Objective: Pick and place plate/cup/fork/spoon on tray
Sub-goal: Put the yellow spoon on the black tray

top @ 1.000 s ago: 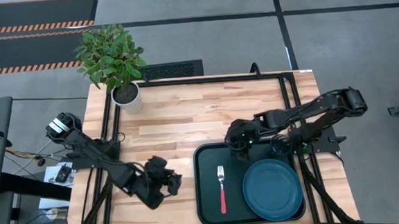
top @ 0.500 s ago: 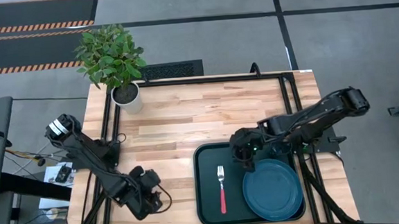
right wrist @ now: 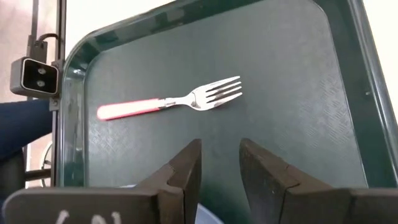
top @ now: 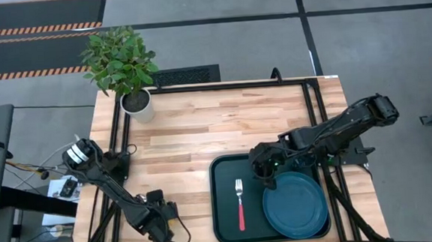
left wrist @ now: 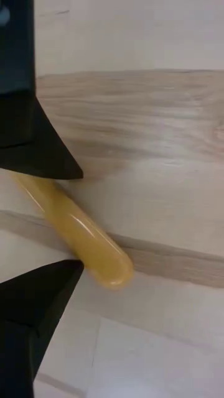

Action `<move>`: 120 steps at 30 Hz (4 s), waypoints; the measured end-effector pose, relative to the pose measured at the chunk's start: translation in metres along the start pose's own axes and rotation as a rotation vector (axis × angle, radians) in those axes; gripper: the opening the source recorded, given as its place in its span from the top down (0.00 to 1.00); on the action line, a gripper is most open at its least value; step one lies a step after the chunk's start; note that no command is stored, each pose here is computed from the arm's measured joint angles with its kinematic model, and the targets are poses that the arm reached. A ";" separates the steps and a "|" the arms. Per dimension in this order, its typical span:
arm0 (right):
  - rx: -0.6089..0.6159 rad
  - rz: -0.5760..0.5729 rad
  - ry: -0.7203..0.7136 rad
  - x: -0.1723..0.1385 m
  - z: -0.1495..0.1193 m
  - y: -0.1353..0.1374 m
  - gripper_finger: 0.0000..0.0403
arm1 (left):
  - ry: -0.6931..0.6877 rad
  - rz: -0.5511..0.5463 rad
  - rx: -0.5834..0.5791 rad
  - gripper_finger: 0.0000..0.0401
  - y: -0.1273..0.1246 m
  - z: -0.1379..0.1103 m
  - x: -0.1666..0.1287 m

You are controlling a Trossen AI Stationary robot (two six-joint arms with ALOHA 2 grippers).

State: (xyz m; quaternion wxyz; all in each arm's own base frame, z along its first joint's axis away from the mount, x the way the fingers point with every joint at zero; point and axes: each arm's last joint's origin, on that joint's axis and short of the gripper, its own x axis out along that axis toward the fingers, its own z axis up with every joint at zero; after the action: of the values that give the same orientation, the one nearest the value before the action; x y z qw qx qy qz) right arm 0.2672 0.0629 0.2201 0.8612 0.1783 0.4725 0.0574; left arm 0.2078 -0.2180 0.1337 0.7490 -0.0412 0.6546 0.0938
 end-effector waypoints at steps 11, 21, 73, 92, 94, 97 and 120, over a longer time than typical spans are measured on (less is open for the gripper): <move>0.002 -0.014 -0.014 0.000 0.001 0.000 0.69 | 0.018 0.003 -0.065 0.91 0.001 0.000 0.001; 0.002 0.026 -0.063 0.001 0.004 0.008 0.70 | -0.260 0.175 -0.288 0.98 -0.002 0.020 -0.024; 0.151 0.002 -0.811 -0.045 -0.074 0.155 0.60 | -1.656 -0.393 -0.658 1.00 0.010 0.194 -0.180; 0.120 0.027 -1.023 -0.067 -0.027 0.144 0.47 | -2.008 -0.342 -0.541 1.00 0.035 0.175 -0.180; 0.124 0.019 -1.030 -0.066 -0.022 0.140 0.48 | -2.018 -0.335 -0.541 1.00 0.035 0.175 -0.181; 0.118 0.040 -1.025 -0.065 -0.017 0.137 0.48 | -2.022 -0.331 -0.541 1.00 0.036 0.175 -0.182; 0.064 0.072 -1.009 -0.063 -0.009 0.132 0.97 | -2.033 -0.377 -0.514 1.00 0.041 0.181 -0.180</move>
State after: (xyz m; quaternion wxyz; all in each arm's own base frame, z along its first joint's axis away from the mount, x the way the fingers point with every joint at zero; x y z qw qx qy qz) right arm 0.2342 0.1706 0.3137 0.9737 0.2266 -0.0075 -0.0207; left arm 0.3532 -0.1599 0.3395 0.9150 -0.2011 -0.3345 0.1020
